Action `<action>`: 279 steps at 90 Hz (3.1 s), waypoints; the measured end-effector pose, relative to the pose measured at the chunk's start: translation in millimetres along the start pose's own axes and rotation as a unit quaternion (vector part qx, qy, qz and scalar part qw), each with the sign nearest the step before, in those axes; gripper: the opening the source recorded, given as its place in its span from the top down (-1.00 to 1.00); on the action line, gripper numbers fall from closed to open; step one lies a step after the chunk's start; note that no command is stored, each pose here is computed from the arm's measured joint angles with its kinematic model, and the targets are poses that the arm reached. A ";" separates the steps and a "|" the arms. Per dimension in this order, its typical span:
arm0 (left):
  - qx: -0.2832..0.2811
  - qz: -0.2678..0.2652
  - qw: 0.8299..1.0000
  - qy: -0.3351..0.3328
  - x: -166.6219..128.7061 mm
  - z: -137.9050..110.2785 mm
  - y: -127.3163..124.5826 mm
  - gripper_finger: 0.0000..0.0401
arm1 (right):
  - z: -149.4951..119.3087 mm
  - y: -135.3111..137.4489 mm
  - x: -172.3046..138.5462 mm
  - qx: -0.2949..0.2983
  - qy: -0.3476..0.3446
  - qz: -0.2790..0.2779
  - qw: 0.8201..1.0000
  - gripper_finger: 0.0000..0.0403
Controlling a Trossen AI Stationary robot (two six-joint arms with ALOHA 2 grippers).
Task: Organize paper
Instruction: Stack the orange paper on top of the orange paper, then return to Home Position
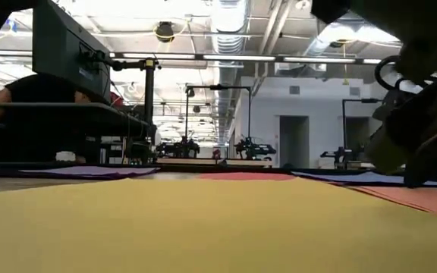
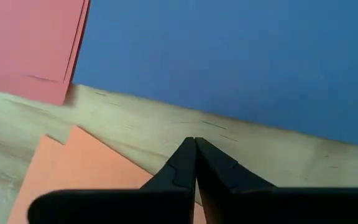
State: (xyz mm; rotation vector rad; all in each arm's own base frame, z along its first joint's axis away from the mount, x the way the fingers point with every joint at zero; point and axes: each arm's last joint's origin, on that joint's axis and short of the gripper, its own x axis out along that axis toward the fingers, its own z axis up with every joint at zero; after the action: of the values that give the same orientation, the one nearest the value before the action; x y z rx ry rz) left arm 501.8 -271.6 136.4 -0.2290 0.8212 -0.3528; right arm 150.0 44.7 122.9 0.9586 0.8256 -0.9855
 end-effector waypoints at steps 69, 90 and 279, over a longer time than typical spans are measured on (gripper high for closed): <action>-0.004 0.037 0.999 0.015 -0.2 1.1 22.3 1.00 | -15.4 4.8 -5.6 0.005 0.029 0.045 0.999 1.00; -0.004 0.037 0.999 0.013 -0.1 1.4 22.2 1.00 | -11.8 4.9 -4.5 -0.003 0.026 0.039 0.999 1.00; -0.004 0.143 0.974 0.174 -168.8 44.5 -7.5 1.00 | -105.9 63.7 -13.9 -0.511 0.076 0.228 0.825 1.00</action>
State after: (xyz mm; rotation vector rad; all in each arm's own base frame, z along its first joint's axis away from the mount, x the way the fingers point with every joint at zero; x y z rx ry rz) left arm 427.4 -209.5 281.8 -0.0530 1.1861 -0.1184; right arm 190.4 162.0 114.7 0.2443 1.0176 0.0335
